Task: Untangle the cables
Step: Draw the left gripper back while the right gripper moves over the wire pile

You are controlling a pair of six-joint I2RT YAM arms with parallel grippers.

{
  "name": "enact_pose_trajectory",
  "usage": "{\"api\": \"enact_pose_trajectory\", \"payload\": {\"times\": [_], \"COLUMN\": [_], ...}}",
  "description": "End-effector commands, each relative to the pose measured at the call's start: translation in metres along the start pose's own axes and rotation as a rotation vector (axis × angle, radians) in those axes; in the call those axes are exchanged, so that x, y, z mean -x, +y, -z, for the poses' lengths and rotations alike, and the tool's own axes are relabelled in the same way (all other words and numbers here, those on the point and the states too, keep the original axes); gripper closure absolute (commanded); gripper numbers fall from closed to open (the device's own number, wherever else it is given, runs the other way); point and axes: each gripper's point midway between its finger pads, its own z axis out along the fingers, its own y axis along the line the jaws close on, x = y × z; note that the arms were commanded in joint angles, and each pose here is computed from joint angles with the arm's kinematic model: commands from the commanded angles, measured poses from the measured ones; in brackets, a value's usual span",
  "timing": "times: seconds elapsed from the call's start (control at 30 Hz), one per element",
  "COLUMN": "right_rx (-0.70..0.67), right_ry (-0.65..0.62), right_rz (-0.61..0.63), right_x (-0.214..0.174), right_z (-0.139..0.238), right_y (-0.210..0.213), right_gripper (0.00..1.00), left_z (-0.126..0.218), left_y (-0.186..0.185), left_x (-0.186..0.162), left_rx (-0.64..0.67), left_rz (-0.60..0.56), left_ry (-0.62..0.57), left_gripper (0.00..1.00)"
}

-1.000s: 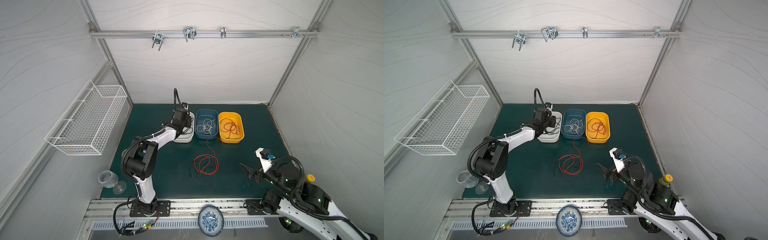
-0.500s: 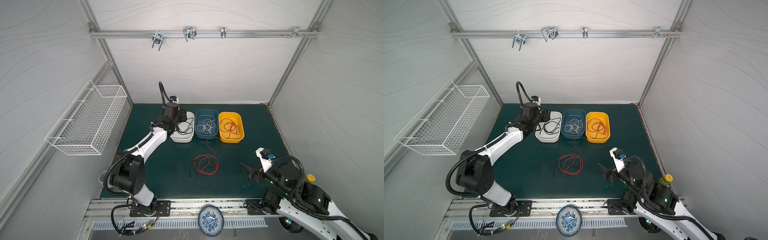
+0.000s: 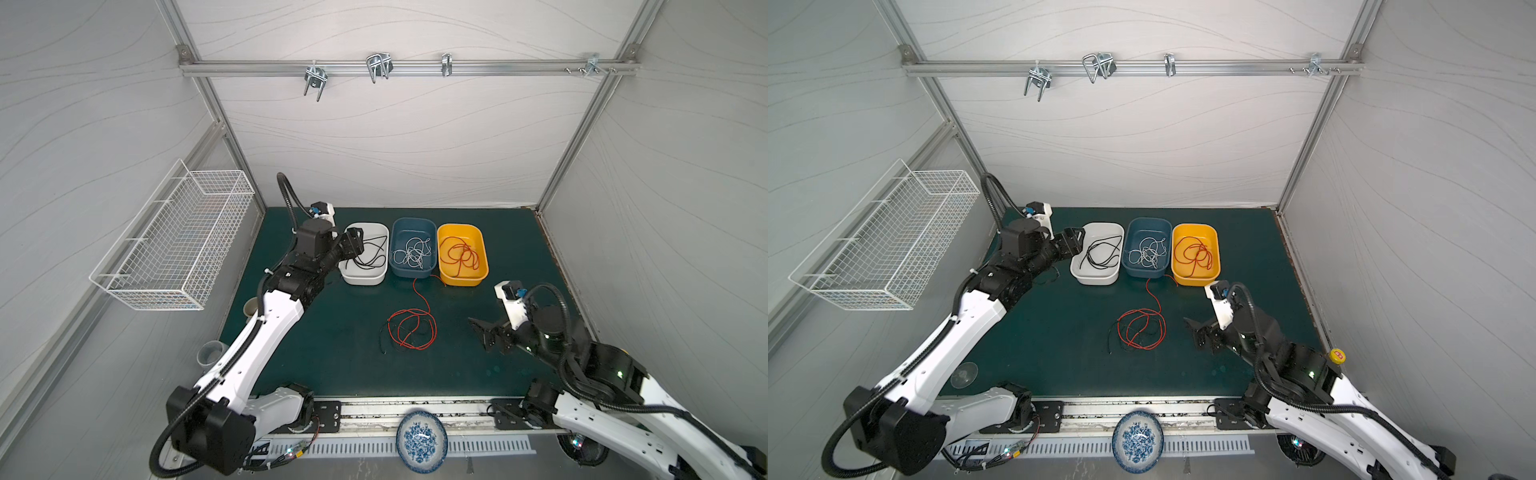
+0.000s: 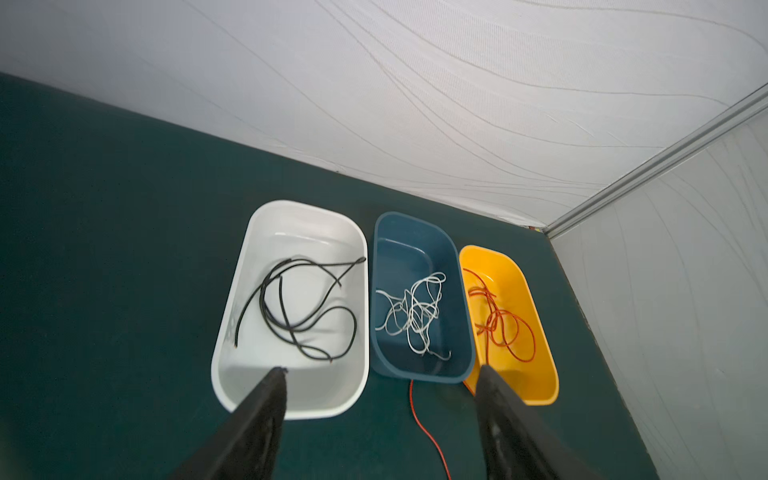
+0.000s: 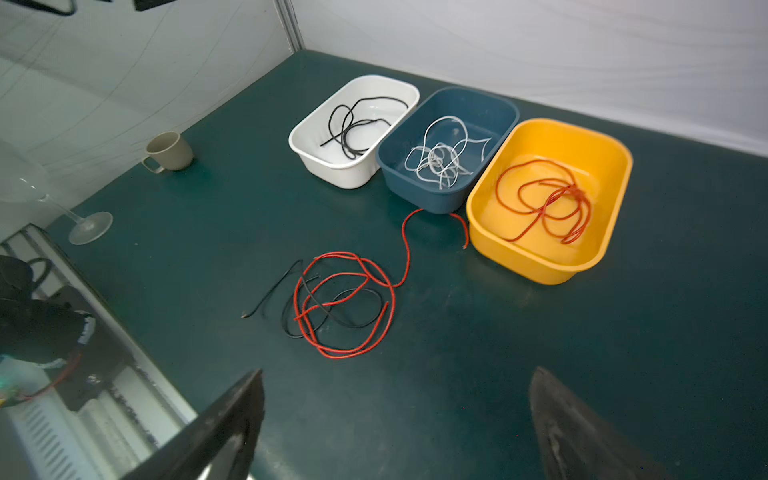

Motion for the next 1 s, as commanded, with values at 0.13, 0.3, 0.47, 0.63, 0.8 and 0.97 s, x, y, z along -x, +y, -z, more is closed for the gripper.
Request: {"api": "enact_pose_trajectory", "payload": {"times": [0.13,0.3,0.47,0.63,0.8,0.97], "right_rx": [0.063,0.083,0.097,0.104,0.112,0.104], "right_ry": [0.168,0.248,0.315,0.382,0.421,0.481], "right_rz": [-0.110,-0.137,-0.137,-0.144,-0.170,-0.225], "right_x": [-0.022,-0.043,-0.063,-0.078,-0.088,-0.100], "right_z": [-0.043,-0.074,-0.099,-0.122,-0.144,-0.163], "right_y": [0.027,0.036,0.043,0.049,0.045,0.032], "right_gripper": [0.01,0.01,0.08,0.20,0.34,0.43], "left_z": [0.037,0.054,0.062,0.065,0.070,0.081], "left_y": [0.047,0.061,0.056,0.058,0.058,0.065], "left_x": [-0.072,-0.097,-0.102,-0.100,-0.106,-0.126], "left_rx": [0.101,0.119,0.096,0.110,0.120,0.137], "left_rz": [-0.025,-0.053,-0.082,-0.099,-0.110,-0.104], "left_ry": [0.134,0.170,0.149,0.141,0.165,0.247], "left_gripper": [0.24,0.20,0.00,0.00,0.00,0.00]}}
